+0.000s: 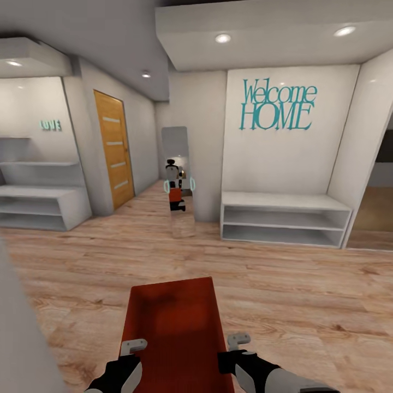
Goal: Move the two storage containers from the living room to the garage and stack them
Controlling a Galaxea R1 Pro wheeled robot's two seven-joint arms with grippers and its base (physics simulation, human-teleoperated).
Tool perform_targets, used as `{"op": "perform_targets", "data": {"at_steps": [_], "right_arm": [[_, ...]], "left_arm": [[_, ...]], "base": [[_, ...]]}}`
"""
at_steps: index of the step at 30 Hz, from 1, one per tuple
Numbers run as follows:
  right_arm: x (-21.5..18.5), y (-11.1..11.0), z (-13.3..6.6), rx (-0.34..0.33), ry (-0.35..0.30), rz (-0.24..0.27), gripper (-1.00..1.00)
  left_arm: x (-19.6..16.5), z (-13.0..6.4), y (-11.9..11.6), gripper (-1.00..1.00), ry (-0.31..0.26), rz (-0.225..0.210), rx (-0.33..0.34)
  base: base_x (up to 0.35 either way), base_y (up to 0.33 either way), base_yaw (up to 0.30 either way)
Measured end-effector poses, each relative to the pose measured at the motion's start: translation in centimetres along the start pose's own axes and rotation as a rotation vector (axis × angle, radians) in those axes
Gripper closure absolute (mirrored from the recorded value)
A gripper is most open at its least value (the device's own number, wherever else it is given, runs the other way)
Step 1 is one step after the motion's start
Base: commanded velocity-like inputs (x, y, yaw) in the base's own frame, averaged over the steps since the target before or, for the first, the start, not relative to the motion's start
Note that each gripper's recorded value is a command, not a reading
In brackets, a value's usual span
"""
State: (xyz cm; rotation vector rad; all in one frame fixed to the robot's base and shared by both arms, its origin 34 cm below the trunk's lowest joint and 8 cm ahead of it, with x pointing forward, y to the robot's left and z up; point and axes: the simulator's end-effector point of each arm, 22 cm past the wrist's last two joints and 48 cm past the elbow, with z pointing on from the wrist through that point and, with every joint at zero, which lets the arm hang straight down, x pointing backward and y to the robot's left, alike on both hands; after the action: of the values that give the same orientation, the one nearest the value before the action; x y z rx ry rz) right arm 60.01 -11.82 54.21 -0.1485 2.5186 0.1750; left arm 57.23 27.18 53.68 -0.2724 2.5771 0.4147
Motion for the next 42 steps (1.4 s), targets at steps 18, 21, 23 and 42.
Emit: {"op": "perform_targets", "data": {"at_steps": [18, 21, 23, 42], "right_arm": [[0.01, 0.0, 0.0, 0.0, 0.0, 0.0, 1.0], [0.01, 0.0, 0.0, 0.0, 0.0, 0.0, 1.0], [0.0, -0.01, 0.0, 0.0, 0.0, 0.0, 1.0], [0.01, 0.0, 0.0, 0.0, 0.0, 0.0, 1.0]], "left_arm": [[0.0, -0.01, 0.0, 1.0, 0.0, 0.0, -0.001], [0.0, -0.01, 0.0, 1.0, 0.0, 0.0, -0.001], [0.0, -0.01, 0.0, 1.0, 0.0, 0.0, -0.001], [-0.01, -0.01, 0.0, 1.0, 0.0, 0.0, -0.001]], "base": [[0.343, 0.03, 0.0], [0.343, 0.073, 0.0], [0.343, 0.081, 0.0], [0.343, 0.14, 0.0]]}}
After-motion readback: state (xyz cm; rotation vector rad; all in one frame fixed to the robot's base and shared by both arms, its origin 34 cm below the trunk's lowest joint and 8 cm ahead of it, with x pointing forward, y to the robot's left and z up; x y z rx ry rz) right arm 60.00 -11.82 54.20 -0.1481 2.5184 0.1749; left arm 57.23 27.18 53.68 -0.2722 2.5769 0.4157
